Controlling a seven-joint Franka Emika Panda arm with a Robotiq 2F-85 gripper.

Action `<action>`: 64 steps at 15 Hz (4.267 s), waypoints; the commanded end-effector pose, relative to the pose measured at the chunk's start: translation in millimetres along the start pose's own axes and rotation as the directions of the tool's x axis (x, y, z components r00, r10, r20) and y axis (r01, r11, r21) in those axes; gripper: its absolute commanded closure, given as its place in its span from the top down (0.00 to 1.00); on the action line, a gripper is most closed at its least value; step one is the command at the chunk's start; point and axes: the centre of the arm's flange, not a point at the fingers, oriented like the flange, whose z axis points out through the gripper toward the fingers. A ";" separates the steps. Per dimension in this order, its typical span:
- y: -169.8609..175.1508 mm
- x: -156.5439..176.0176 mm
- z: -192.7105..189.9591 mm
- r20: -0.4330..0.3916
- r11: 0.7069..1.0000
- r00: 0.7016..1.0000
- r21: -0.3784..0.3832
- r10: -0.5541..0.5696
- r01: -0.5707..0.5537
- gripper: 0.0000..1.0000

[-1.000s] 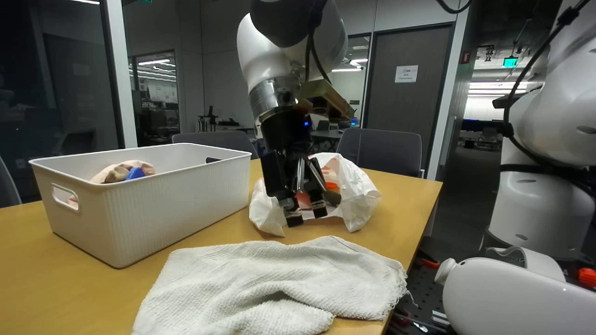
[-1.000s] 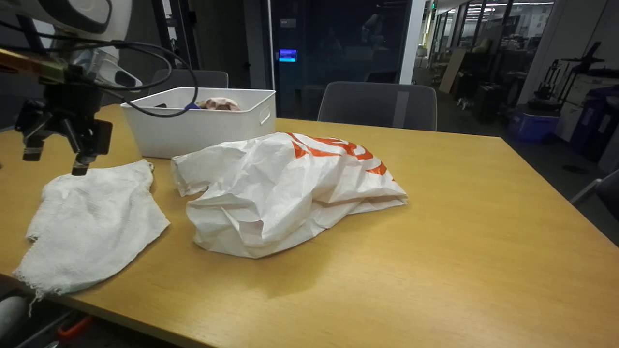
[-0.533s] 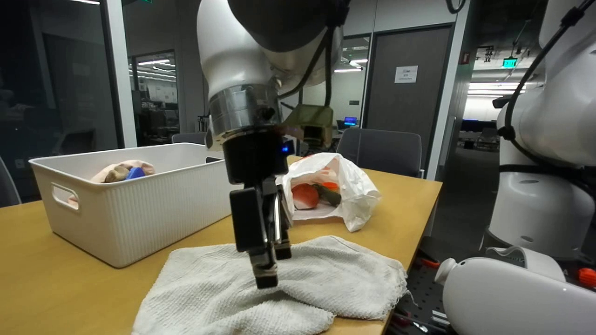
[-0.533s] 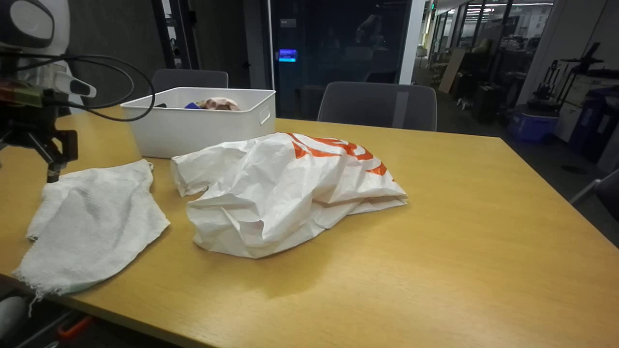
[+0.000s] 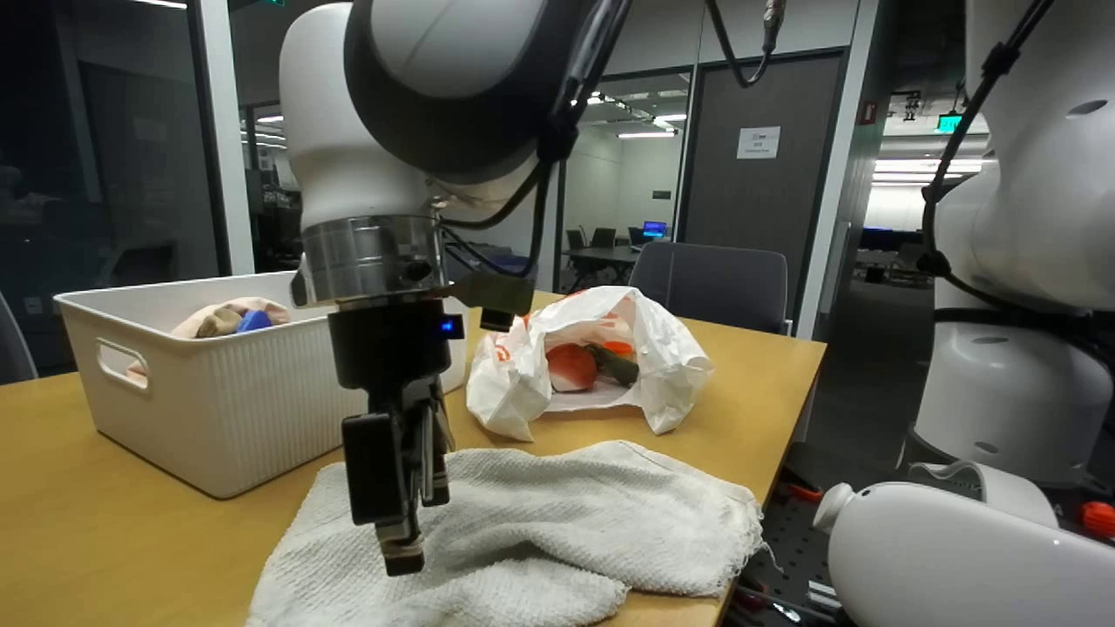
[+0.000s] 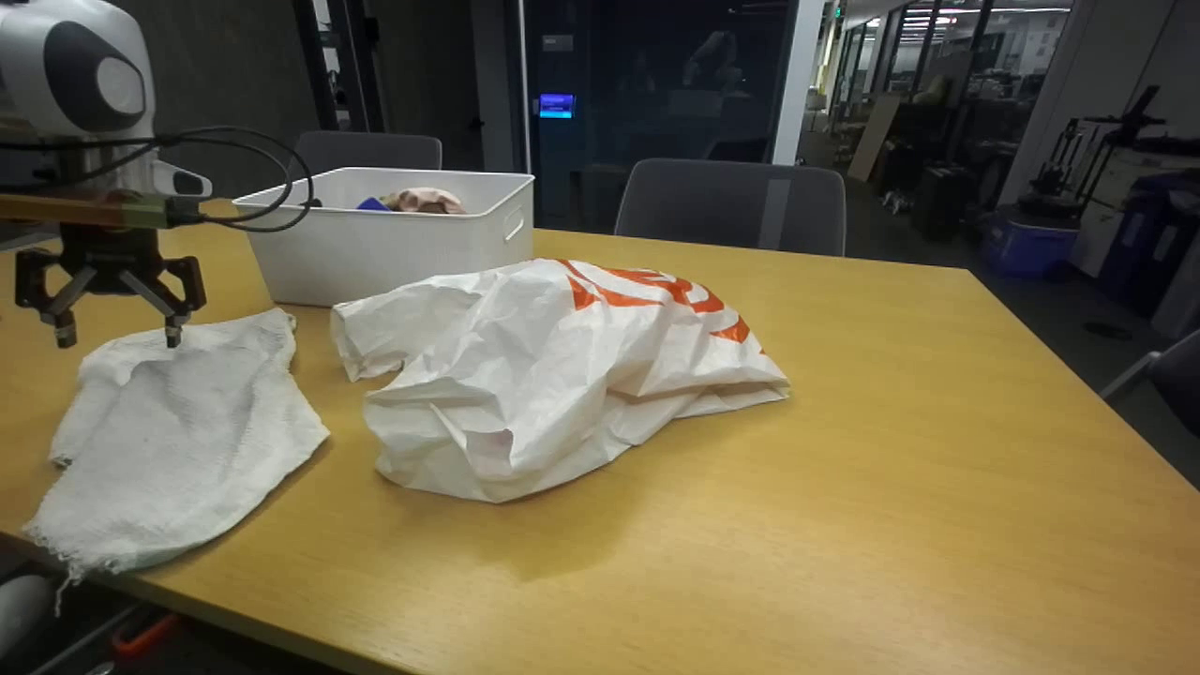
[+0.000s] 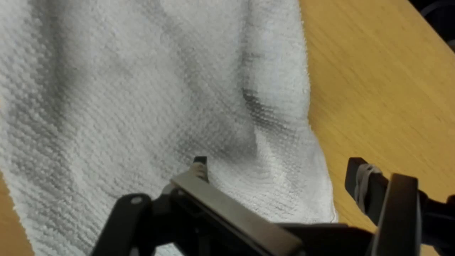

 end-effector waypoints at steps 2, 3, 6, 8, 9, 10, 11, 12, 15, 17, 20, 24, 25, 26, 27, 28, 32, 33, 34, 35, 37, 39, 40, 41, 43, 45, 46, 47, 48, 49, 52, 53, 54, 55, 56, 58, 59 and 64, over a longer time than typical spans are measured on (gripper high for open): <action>2.7 33.8 17.7 -0.036 0.997 0.997 -0.037 -0.075 0.074 1.00; 1.0 36.2 24.1 -0.040 0.994 0.995 -0.059 -0.093 0.091 1.00; -7.8 45.1 31.4 -0.062 0.970 0.980 -0.167 -0.187 0.175 1.00; -10.9 48.1 33.8 -0.070 0.954 0.970 -0.210 -0.234 0.216 1.00; -11.5 49.2 35.6 -0.074 0.947 0.966 -0.228 -0.249 0.227 1.00; -12.2 49.8 37.2 -0.076 0.941 0.962 -0.244 -0.261 0.236 1.00; -12.8 48.9 39.0 -0.076 0.937 0.960 -0.251 -0.270 0.243 0.75; -12.8 48.1 40.4 -0.074 0.933 0.958 -0.260 -0.277 0.250 0.74; -8.9 45.5 37.6 -0.072 0.928 0.957 -0.276 -0.281 0.251 0.52; -2.4 43.4 33.8 -0.073 0.933 0.963 -0.274 -0.261 0.232 0.35; 3.5 45.9 23.2 -0.078 0.956 0.977 -0.235 -0.199 0.176 0.13; -18.9 61.1 -7.0 -0.159 0.977 0.970 -0.140 -0.185 0.164 0.05; -26.5 64.9 -16.8 -0.186 0.976 0.963 -0.139 -0.194 0.169 0.08; -32.2 68.0 -25.9 -0.207 0.976 0.959 -0.138 -0.195 0.169 0.10; -36.0 70.1 -34.6 -0.229 0.975 0.953 -0.149 -0.197 0.166 0.09; -37.5 71.1 -46.0 -0.246 0.973 0.949 -0.166 -0.198 0.160 0.10; -25.6 61.5 -90.8 -0.276 0.963 0.945 -0.245 -0.176 0.108 0.10; -18.3 54.7 -103.9 -0.270 0.960 0.951 -0.269 -0.153 0.078 0.09; -10.9 47.3 -114.5 -0.265 0.954 0.955 -0.295 -0.132 0.050 0.09; -3.2 37.5 -124.8 -0.250 0.944 0.963 -0.329 -0.099 0.012 0.10; 10.6 13.5 -144.5 -0.200 0.925 0.980 -0.374 -0.012 -0.065 0.10; 19.2 -14.0 -158.8 -0.138 0.910 0.985 -0.387 0.100 -0.147 0.09; 22.5 -26.4 -163.6 -0.104 0.901 0.983 -0.394 0.154 -0.183 0.10; 26.3 -40.9 -164.1 -0.054 0.898 0.978 -0.387 0.203 -0.208 0.10; 30.6 -67.5 -158.4 0.055 0.900 0.958 -0.362 0.282 -0.244 0.10; 35.0 -89.0 -143.9 0.165 0.913 0.928 -0.303 0.334 -0.275 0.10; 38.0 -97.3 -134.4 0.213 0.919 0.911 -0.265 0.352 -0.293 0.08; 41.4 -104.7 -123.3 0.254 0.921 0.894 -0.226 0.369 -0.317 0.07; 45.3 -111.3 -110.3 0.275 0.922 0.883 -0.191 0.379 -0.336 0.06; 49.2 -116.3 -98.8 0.289 0.922 0.876 -0.154 0.385 -0.355 0.07; 64.3 -132.3 -63.3 0.307 0.909 0.857 -0.075 0.413 -0.411 0.06; 69.4 -136.1 -53.4 0.299 0.902 0.855 -0.058 0.424 -0.427 0.07; 73.3 -139.0 -44.5 0.301 0.893 0.847 -0.031 0.438 -0.450 0.09; 74.7 -141.4 -36.0 0.304 0.886 0.845 0.003 0.441 -0.464 0.09; 75.3 -143.0 -29.6 0.299 0.883 0.847 0.032 0.439 -0.469 0.10; 74.6 -143.9 -23.1 0.286 0.874 0.851 0.080 0.440 -0.479 0.35; 74.6 -144.6 -21.7 0.279 0.872 0.854 0.097 0.439 -0.480 0.36; 70.3 -142.5 -35.3 0.262 0.855 0.860 0.175 0.437 -0.488 0.74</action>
